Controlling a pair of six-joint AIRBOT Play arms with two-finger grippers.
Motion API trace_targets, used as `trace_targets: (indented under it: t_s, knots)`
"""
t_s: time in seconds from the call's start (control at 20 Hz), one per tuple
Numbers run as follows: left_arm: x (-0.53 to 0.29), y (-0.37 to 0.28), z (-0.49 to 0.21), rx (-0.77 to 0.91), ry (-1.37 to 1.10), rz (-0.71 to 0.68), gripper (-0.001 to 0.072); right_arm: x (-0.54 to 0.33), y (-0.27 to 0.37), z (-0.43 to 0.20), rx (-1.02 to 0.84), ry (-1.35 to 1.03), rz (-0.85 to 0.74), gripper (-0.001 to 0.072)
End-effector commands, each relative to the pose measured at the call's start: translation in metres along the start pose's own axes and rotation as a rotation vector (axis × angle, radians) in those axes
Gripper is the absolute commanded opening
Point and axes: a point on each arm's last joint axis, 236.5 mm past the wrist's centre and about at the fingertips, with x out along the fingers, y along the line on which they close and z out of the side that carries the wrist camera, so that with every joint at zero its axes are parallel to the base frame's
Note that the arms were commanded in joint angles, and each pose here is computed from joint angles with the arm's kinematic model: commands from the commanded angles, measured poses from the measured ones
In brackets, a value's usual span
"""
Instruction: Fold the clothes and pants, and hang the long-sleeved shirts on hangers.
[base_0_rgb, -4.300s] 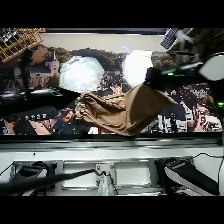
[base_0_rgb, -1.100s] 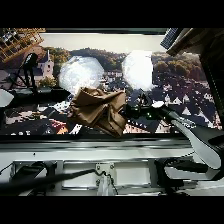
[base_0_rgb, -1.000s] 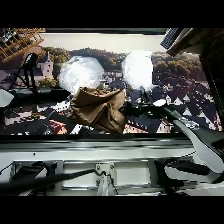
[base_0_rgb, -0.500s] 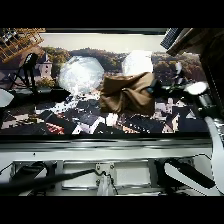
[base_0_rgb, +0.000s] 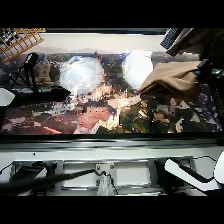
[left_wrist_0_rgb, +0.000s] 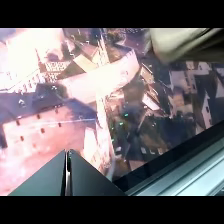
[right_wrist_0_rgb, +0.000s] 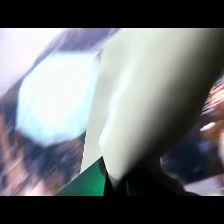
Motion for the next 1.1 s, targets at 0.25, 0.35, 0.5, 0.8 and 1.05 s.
trace_targets:
  t_s: [0.25, 0.35, 0.5, 0.8, 1.05]
  knots:
    - [0.026, 0.008, -0.011, -0.035, 0.070, -0.007, 0.0026, -0.027, -0.083, 0.056, 0.155, -0.167, -0.167, 0.0022]
    - [0.027, 0.011, -0.005, -0.036, 0.044, 0.002, 0.0026, -0.038, -0.113, 0.050, 0.264, -0.169, -0.256, 0.0022]
    - [0.028, 0.013, 0.001, -0.036, 0.019, 0.010, 0.0026, -0.060, -0.149, 0.027, 0.291, -0.183, -0.377, 0.0022]
    - [0.027, 0.014, -0.001, -0.030, 0.030, 0.015, 0.0026, -0.095, -0.229, -0.052, 0.480, -0.188, -0.551, 0.0020]
    - [0.027, 0.014, -0.001, -0.031, 0.029, 0.015, 0.0026, -0.103, -0.267, -0.120, 0.418, -0.057, -0.637, 0.0020]
